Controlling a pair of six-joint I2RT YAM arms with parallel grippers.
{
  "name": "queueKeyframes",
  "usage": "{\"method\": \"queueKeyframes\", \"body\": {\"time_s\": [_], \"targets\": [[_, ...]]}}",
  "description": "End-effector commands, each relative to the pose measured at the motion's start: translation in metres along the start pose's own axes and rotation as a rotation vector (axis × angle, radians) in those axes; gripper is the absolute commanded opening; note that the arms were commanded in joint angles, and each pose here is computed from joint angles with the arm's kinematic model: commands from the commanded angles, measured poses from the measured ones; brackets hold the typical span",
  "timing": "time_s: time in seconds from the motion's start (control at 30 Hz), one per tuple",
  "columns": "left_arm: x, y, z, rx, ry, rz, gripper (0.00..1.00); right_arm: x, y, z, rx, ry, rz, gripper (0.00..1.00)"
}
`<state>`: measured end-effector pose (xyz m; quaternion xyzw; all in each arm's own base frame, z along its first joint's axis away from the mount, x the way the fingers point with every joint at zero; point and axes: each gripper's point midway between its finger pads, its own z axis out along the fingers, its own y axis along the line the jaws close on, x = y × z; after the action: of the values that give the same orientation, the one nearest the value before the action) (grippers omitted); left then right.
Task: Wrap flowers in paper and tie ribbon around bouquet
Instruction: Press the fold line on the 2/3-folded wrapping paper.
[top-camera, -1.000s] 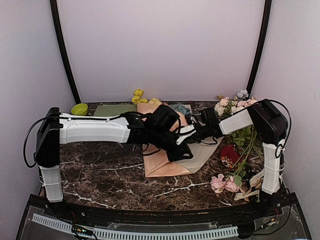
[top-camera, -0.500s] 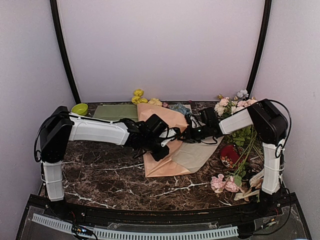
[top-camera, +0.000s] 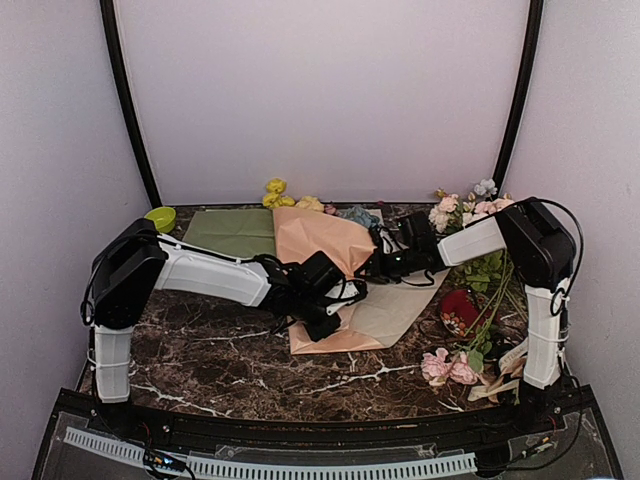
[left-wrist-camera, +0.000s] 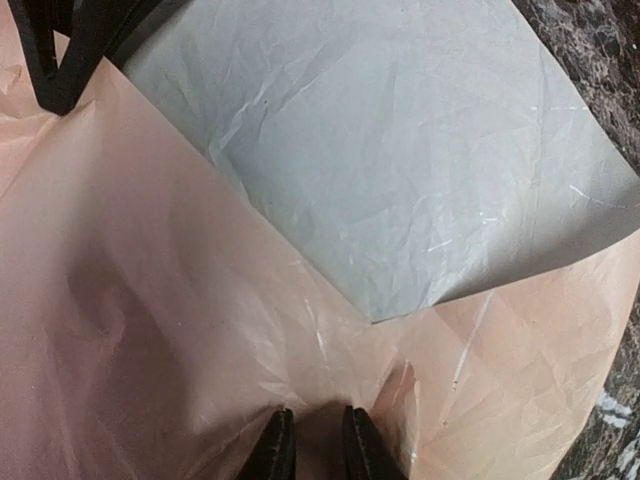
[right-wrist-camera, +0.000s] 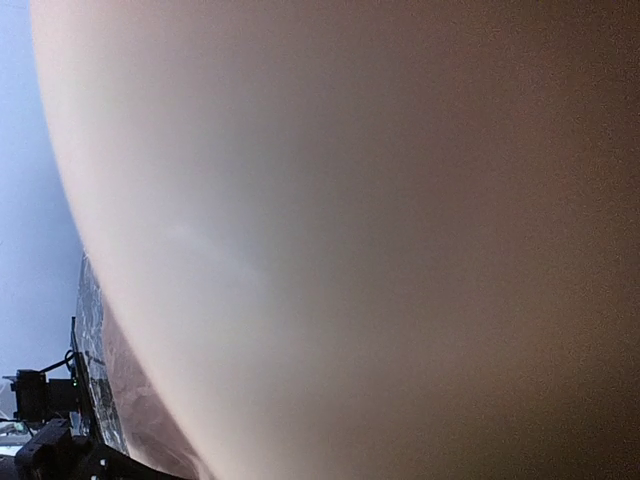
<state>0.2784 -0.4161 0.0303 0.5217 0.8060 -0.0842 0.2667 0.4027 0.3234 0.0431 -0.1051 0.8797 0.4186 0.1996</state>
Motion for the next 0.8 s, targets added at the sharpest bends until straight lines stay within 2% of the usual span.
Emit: {"method": "queueKeyframes", "body": {"time_s": [0.0,0.13,0.23,0.37,0.47,0.6,0.7,0.77], "targets": [[0.012,-0.009,0.004,0.032,0.027,0.019,0.18,-0.024,0.016,-0.014,-0.009,-0.059,-0.051,0.0],[0.017,-0.018,0.007,0.059,0.039,0.039,0.19,-0.026,0.014,-0.014,0.009,-0.063,-0.053,0.04],[0.024,-0.021,0.009,0.069,0.057,0.042,0.19,-0.032,0.002,-0.02,0.098,-0.079,-0.054,0.08],[0.03,-0.024,0.01,0.081,0.07,0.044,0.19,-0.048,-0.02,-0.043,0.2,-0.126,-0.027,0.15],[0.03,-0.025,0.01,0.086,0.071,0.045,0.19,-0.062,-0.027,-0.067,0.247,-0.175,-0.016,0.16],[0.028,-0.026,0.01,0.091,0.062,0.038,0.19,-0.07,0.004,-0.087,0.247,-0.198,-0.138,0.18],[0.027,-0.027,0.01,0.095,0.056,0.035,0.19,-0.043,0.052,-0.077,0.134,-0.129,-0.288,0.17],[0.025,-0.028,0.01,0.097,0.05,0.033,0.2,-0.012,0.084,-0.063,-0.022,-0.043,-0.325,0.17]]}}
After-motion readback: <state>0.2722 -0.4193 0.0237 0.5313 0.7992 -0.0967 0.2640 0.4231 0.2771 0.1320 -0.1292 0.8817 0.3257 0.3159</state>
